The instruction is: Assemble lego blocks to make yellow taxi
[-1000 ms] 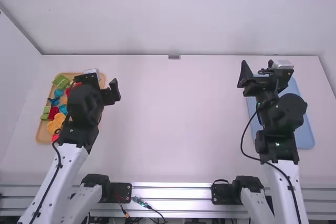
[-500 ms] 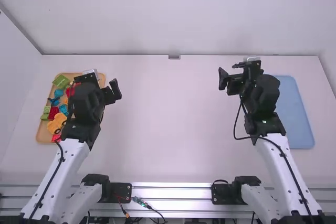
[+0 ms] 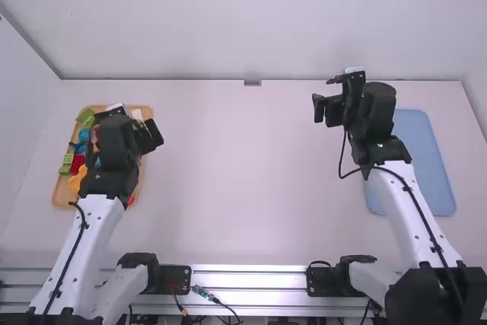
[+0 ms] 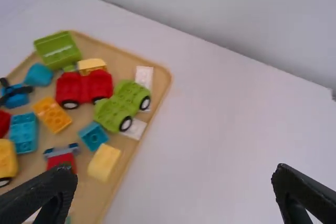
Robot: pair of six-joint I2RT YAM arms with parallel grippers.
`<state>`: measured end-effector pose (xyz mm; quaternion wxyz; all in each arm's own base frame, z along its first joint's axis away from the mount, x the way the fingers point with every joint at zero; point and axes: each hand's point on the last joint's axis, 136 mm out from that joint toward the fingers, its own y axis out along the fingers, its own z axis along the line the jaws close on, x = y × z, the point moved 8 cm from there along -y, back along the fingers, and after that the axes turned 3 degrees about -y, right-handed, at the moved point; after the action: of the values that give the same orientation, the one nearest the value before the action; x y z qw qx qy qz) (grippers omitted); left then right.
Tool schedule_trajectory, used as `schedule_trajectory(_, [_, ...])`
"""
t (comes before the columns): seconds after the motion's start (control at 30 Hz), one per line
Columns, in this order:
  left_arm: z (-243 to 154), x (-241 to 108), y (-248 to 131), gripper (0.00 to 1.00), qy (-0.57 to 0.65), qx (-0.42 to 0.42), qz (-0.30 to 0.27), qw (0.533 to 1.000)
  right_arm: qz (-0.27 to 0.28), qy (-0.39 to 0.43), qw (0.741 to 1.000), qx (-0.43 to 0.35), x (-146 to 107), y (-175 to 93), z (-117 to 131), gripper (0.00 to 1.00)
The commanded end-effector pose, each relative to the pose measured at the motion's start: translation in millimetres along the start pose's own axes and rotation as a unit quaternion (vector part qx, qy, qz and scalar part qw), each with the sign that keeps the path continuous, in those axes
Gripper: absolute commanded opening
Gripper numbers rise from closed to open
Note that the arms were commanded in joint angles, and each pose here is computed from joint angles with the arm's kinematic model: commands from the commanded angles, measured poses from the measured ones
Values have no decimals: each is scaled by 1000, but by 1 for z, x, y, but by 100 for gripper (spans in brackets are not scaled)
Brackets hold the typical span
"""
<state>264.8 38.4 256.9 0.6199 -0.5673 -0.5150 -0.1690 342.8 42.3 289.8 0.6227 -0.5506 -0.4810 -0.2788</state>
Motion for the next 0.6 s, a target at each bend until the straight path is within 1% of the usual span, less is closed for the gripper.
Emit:
schedule_trajectory(0.0, [8,20,-4,99,-14,30,-10,999,-3,-34,999,18,14,6,8,99])
schedule_trajectory(0.13, [27,31,0,99,-23,88,9,996,24,-51,998,35,15,19,18,99])
schedule_trajectory(0.2, [39,38,2,99,-31,117,31,992,38,-52,997,46,15,26,25,99])
schedule_trajectory(0.27, [44,41,3,99,-34,128,42,990,39,-53,997,48,16,29,26,99])
schedule_trajectory(0.37, [65,50,12,99,-32,168,79,982,51,-53,996,53,8,42,28,99])
schedule_trajectory(0.57, [101,58,32,99,-7,185,165,969,75,-45,995,48,-5,58,20,99])
